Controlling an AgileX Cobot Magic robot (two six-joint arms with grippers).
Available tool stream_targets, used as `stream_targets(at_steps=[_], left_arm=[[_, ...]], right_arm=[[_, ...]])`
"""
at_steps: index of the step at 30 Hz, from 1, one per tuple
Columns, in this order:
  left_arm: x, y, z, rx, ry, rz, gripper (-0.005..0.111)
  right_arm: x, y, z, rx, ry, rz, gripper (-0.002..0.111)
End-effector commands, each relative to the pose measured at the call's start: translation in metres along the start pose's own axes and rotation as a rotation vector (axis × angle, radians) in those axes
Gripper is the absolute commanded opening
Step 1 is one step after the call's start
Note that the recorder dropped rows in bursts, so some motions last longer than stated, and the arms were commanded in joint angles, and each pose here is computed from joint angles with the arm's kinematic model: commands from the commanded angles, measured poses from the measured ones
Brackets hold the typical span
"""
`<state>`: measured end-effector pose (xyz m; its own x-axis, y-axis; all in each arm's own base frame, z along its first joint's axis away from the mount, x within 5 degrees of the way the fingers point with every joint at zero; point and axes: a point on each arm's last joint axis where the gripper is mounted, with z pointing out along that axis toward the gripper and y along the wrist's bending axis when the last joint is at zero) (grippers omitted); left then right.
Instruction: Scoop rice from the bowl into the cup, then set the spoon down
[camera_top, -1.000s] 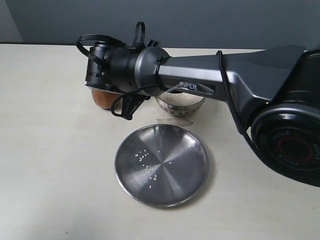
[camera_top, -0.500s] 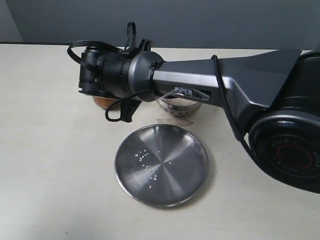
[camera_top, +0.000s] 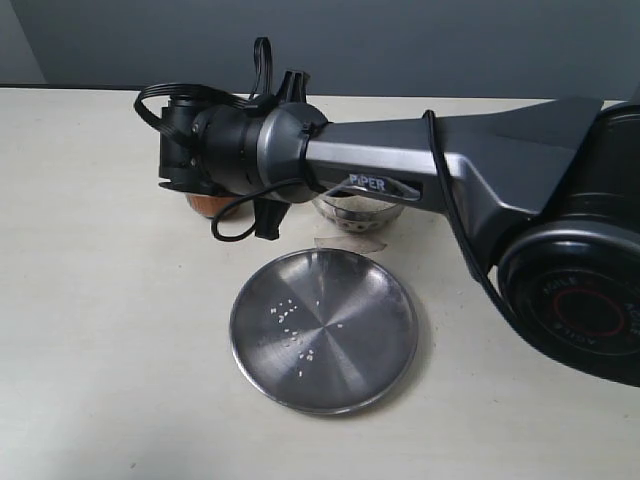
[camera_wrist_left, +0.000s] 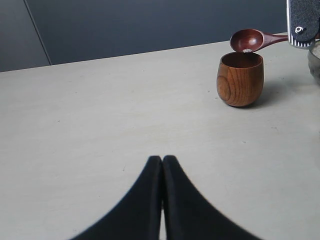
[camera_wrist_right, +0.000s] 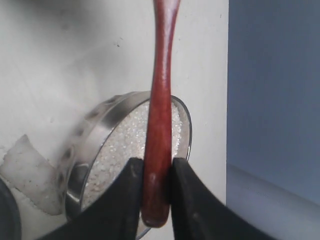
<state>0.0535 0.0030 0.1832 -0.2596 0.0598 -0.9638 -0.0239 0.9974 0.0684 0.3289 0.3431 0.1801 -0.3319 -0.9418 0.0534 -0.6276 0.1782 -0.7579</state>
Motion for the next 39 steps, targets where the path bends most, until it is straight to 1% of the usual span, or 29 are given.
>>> stream_targets(at_steps=[1,7,17,20,23,27,32,35,39], left_arm=[[0.001,0.000,0.000,0.000,-0.004,0.004,0.000],[0.001,0.000,0.000,0.000,-0.004,0.004,0.000],[0.001,0.000,0.000,0.000,-0.004,0.004,0.000],[0.001,0.000,0.000,0.000,-0.004,0.004,0.000],[0.001,0.000,0.000,0.000,-0.004,0.004,0.000],[0.001,0.000,0.000,0.000,-0.004,0.004,0.000],[0.001,0.000,0.000,0.000,-0.004,0.004,0.000],[0.001,0.000,0.000,0.000,-0.004,0.004,0.000],[0.001,0.000,0.000,0.000,-0.004,0.004,0.000]], right_arm=[[0.001,-0.004,-0.002,0.022,0.009,-0.027,-0.001],[-0.001,-0.004,-0.004,0.043,0.002,-0.042,-0.001],[-0.002,-0.001,-0.006,0.029,0.002,-0.039,-0.001],[-0.001,0.000,-0.006,0.004,0.007,0.068,-0.001],[0.001,-0.001,-0.010,-0.058,0.003,0.195,-0.001],[0.006,-0.012,-0.023,-0.126,-0.028,0.362,-0.001],[0.014,-0.029,-0.042,-0.204,-0.056,0.466,-0.001],[0.022,-0.036,-0.051,-0.247,-0.031,0.508,-0.001],[0.033,-0.041,-0.060,-0.372,0.002,0.537,-0.001]])
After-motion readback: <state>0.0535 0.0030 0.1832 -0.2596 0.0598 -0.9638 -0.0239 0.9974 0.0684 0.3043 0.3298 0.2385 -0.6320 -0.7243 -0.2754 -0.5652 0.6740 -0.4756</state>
